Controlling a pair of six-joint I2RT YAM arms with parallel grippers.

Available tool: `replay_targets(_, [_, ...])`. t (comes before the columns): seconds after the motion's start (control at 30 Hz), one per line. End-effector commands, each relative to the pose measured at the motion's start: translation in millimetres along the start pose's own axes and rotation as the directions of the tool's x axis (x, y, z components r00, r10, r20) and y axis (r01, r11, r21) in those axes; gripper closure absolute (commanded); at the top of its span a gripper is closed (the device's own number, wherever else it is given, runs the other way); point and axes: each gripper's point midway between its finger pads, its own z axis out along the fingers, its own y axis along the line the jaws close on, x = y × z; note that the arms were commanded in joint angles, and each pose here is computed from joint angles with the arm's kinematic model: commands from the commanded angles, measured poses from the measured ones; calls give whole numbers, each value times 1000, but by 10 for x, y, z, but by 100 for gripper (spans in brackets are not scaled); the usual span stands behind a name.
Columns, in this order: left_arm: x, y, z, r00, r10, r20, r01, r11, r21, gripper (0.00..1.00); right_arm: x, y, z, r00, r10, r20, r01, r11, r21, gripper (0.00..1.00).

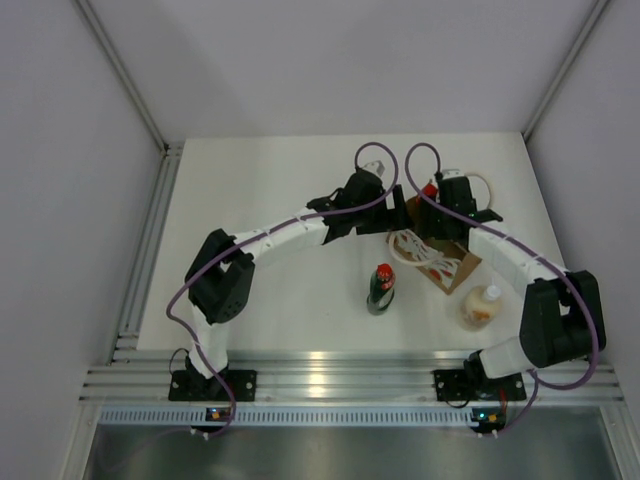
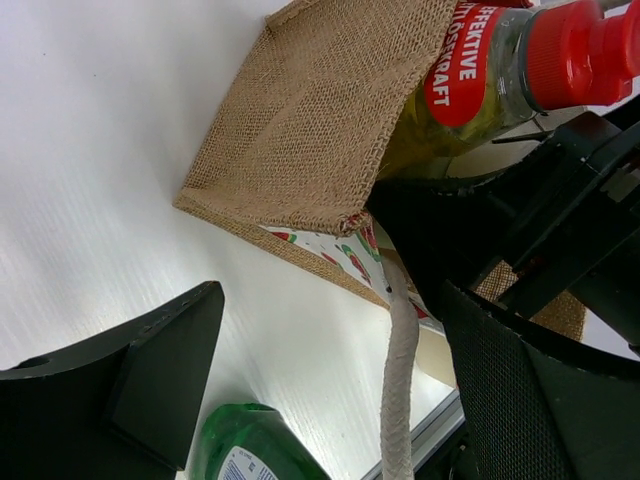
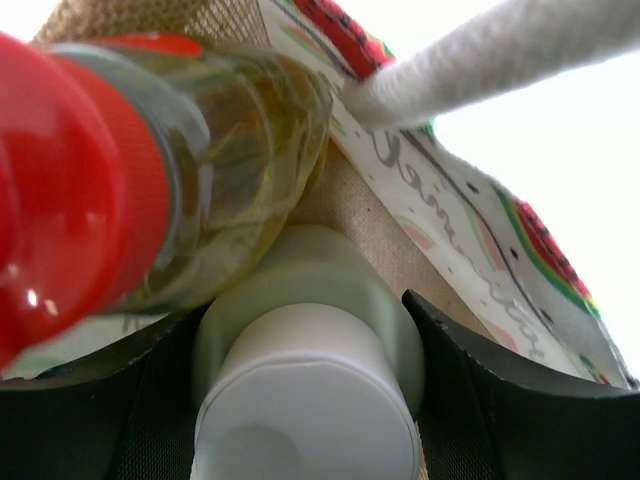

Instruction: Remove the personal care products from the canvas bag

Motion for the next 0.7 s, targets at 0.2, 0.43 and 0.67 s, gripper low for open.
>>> replay_targets(0.2, [-234,-250,-265,996,23,81,-28,998,58,6,-752,26,-620,978,19,208,-12,999,-36,100])
replay_targets(0.43, [-328,-335,-384,993,36,110,-45,996,74,5,-921,6,-893,972,24,232,-15,999,-42,100])
replay_targets(0.67, [-475,-388,-573,985,47,165,-60,995,73,4,-1130,-35,-1281,958,40,285,-27,998,-51,100])
